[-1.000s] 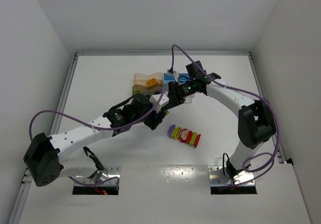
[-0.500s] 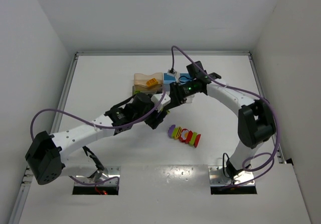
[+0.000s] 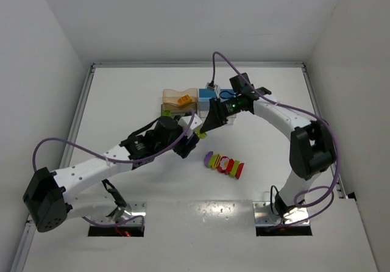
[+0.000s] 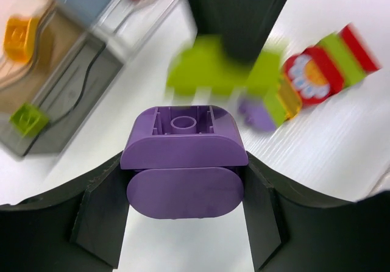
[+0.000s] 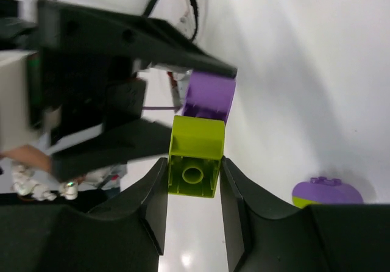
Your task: Sort the legos into containers by color
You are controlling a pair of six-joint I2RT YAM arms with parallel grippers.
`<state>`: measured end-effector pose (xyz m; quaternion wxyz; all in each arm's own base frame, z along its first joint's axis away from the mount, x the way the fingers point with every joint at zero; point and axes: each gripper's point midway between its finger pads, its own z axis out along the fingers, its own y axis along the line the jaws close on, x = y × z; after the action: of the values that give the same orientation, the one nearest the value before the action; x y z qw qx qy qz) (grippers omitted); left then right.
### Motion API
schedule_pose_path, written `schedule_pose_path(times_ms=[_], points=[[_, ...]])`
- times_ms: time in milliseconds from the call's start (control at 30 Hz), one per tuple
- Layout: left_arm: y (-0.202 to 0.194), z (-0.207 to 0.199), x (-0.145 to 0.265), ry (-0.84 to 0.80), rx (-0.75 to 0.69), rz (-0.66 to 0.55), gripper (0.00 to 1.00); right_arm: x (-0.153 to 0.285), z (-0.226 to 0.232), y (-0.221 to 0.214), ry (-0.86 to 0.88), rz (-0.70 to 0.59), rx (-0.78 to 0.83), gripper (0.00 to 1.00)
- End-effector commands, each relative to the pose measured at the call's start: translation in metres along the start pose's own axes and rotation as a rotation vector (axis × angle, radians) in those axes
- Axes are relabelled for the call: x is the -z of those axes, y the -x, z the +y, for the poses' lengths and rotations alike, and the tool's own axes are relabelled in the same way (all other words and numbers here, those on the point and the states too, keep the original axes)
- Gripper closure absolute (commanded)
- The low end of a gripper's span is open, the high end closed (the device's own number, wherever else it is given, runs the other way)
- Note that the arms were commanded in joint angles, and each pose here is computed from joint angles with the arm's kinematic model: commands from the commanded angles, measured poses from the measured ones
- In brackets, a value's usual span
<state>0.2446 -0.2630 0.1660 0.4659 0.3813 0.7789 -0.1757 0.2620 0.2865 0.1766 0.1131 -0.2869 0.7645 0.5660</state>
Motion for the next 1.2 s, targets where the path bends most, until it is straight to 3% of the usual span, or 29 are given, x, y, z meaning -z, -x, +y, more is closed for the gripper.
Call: schedule_pose_path(times_ms=[0, 233, 433, 667, 1067, 1167], points=[[-0.014, 0.021, 0.015, 0.076, -0.012, 0.009, 1.00, 0.022, 0.037, 0.031, 0.110, -0.061, 0.107, 1.00], [-0.028, 0.057, 0.038, 0.155, 0.075, 0.017, 1.00, 0.031, -0.009, 0.085, -0.061, -0.132, 0.173, 1.00], [0.001, 0.108, 0.058, 0.254, 0.280, -0.051, 1.00, -0.002, -0.054, 0.105, -0.315, -0.046, 0.339, 1.00], [0.010, 0.135, 0.061, 0.197, 0.455, -0.039, 1.00, -0.033, -0.106, 0.124, -0.488, 0.022, 0.452, 1.00], [0.008, 0.143, 0.064, 0.193, 0.449, -0.037, 1.00, -0.039, -0.167, 0.129, -0.643, 0.064, 0.495, 1.00], [0.006, 0.143, 0.062, 0.181, 0.428, -0.028, 1.00, -0.039, -0.171, 0.130, -0.655, 0.065, 0.495, 0.94]])
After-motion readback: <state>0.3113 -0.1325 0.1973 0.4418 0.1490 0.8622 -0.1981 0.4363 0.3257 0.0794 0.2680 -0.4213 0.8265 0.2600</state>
